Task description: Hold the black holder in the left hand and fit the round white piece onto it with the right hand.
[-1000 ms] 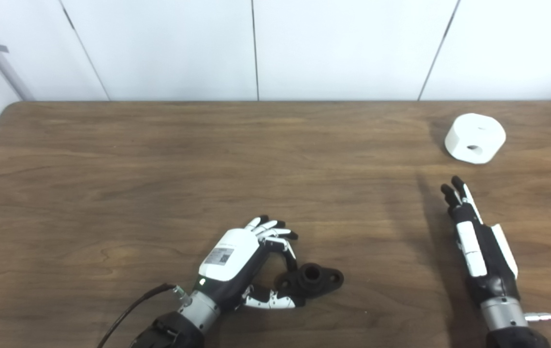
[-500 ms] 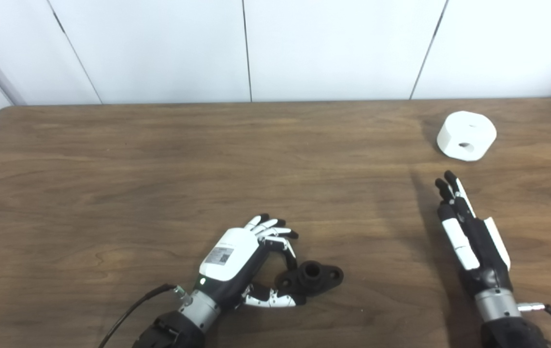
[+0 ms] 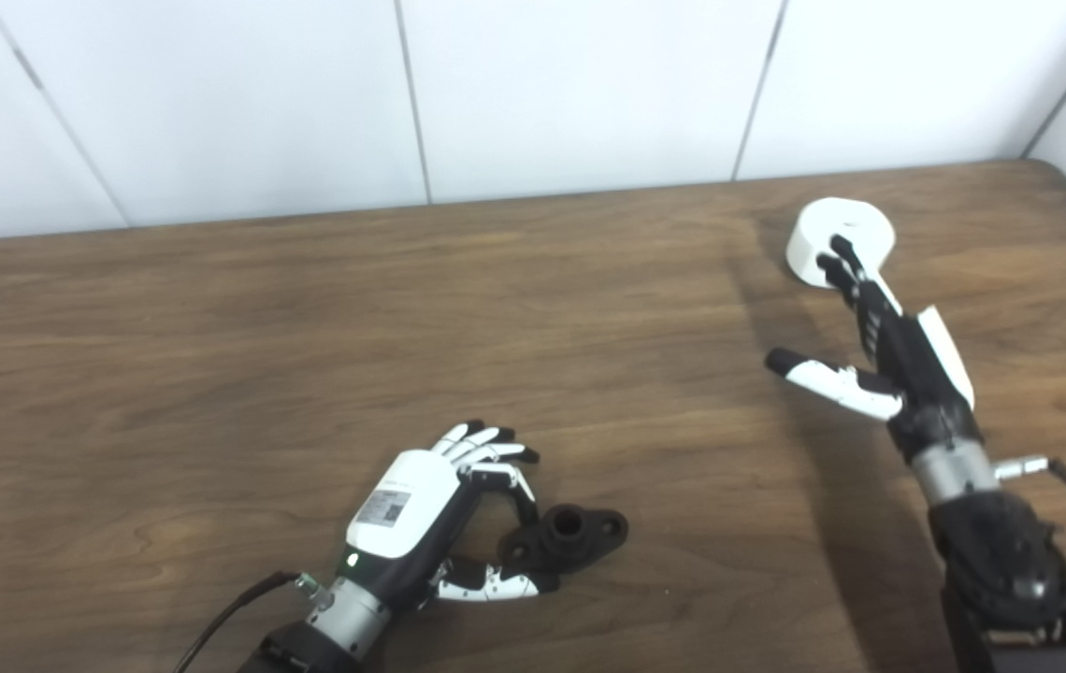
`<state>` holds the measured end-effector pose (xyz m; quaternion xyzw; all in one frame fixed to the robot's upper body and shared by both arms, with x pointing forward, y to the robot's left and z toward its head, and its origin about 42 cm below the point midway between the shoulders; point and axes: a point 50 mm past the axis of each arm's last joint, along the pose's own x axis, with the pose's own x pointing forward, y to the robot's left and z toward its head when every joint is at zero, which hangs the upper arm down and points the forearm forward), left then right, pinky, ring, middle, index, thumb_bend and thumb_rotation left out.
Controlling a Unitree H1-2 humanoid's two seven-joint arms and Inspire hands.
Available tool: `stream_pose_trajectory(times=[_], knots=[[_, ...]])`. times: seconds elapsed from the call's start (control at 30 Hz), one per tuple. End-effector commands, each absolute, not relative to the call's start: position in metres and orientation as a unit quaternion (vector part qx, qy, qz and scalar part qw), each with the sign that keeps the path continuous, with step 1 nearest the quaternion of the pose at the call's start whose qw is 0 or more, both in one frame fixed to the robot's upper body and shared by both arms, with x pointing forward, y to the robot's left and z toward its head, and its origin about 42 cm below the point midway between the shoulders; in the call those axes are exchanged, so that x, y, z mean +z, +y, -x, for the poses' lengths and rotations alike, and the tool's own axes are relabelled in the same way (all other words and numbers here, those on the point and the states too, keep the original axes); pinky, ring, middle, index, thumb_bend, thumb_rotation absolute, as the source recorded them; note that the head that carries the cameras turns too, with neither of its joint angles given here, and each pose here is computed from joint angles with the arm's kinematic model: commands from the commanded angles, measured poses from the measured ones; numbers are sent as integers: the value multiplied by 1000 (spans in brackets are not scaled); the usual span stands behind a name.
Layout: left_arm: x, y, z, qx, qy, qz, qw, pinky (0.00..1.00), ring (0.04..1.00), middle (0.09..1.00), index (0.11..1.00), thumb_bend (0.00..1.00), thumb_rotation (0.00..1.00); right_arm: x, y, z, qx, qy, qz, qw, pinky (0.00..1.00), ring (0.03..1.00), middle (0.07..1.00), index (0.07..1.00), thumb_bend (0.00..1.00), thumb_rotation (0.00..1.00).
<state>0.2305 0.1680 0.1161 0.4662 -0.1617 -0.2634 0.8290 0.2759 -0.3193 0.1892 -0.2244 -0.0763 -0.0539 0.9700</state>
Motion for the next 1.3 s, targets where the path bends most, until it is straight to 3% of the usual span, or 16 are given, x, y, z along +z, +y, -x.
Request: stream_pose_trajectory(times=[0.0,0.1,0.2,0.33,0.47,0.53,0.67,0.77,0.9,1.27], knots=[[99,178,-224,-288,-115,-501,808,928,872,791,485,522,48,219,-330,-285,-69,-123,255,957,1000,946,922,923,811,318],[98,179,-222,-289,-111,-500,809,923,869,789,485,521,47,231,-341,-295,-86,-134,274,949,956,919,899,880,846,279],[96,181,-221,-291,-109,-498,809,916,870,791,486,521,47,241,-347,-305,-93,-143,289,942,824,868,876,855,857,250],[92,183,-220,-292,-112,-497,810,909,865,786,485,521,46,251,-351,-322,-99,-154,310,933,834,875,876,846,862,229],[90,185,-221,-291,-117,-502,806,904,859,778,485,522,47,257,-350,-337,-103,-156,333,924,916,884,868,843,866,217],[90,186,-222,-290,-117,-501,807,910,859,778,485,522,47,260,-350,-344,-105,-156,343,920,834,860,866,843,870,228],[89,189,-222,-289,-116,-501,808,915,857,776,485,522,47,264,-350,-355,-106,-151,369,911,767,834,858,840,876,243],[89,190,-221,-292,-112,-499,808,926,864,780,485,521,46,267,-351,-362,-104,-131,402,901,786,839,855,840,887,238],[89,194,-221,-293,-111,-502,806,927,865,782,485,521,46,269,-357,-372,-112,-94,412,899,888,905,894,839,867,234],[88,201,-224,-291,-106,-500,809,921,859,781,485,521,46,279,-373,-399,-118,-41,478,869,911,950,925,838,896,275]])
